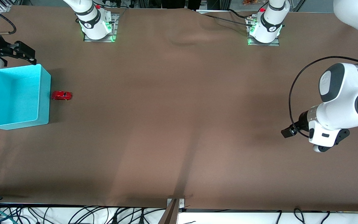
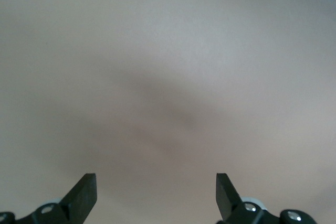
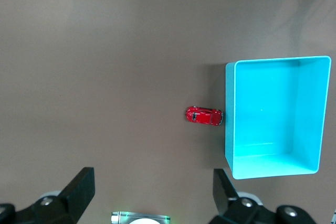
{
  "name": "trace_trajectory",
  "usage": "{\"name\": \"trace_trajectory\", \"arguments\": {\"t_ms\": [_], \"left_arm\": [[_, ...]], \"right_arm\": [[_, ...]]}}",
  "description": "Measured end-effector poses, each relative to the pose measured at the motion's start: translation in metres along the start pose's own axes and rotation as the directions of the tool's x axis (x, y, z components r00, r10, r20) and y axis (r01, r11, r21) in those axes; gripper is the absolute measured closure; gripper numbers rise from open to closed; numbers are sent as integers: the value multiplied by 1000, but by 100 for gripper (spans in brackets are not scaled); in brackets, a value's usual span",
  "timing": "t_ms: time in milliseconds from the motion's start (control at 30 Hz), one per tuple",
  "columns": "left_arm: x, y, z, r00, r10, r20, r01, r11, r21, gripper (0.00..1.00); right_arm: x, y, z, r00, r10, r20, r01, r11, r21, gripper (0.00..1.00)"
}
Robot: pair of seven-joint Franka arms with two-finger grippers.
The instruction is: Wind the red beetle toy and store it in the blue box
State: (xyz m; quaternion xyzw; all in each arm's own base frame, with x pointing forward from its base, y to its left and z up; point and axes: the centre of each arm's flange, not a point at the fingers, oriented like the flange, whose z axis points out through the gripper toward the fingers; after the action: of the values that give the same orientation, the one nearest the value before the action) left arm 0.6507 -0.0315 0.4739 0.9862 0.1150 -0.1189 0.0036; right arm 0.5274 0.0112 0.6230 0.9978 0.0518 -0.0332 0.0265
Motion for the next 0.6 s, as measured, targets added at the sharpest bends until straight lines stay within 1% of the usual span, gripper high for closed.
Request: {"name": "trace_trajectory", "arguments": {"t_ms": [67,200,333,367,467,500,600], "left_arm": [[-1,-10,-6,999,46,11,-46,999,-1,0],[-2,-24,-15,994,107,11,-107,994,-3,0],[-5,-27,-19,992,129,12,-129,992,-3,2],[-5,-27,-20,991,133,13,-133,991,-3,4],[-7,-27,-19,991,136,16,-136,991,-3,4],[-8,-27,-19,990,136,18,-136,991,-2,0],[-11,-28,-18,990,136,23,-136,991,0,0]], "right_arm": [[0,0,0,1000,0,0,0,1000,0,0],[0,0,0,1000,0,0,0,1000,0,0],[0,0,0,1000,0,0,0,1000,0,0],[0,0,0,1000,0,0,0,1000,0,0],[0,0,0,1000,0,0,0,1000,0,0],[0,0,0,1000,0,0,0,1000,0,0],[0,1,0,1000,2,0,-2,1000,0,0]]}}
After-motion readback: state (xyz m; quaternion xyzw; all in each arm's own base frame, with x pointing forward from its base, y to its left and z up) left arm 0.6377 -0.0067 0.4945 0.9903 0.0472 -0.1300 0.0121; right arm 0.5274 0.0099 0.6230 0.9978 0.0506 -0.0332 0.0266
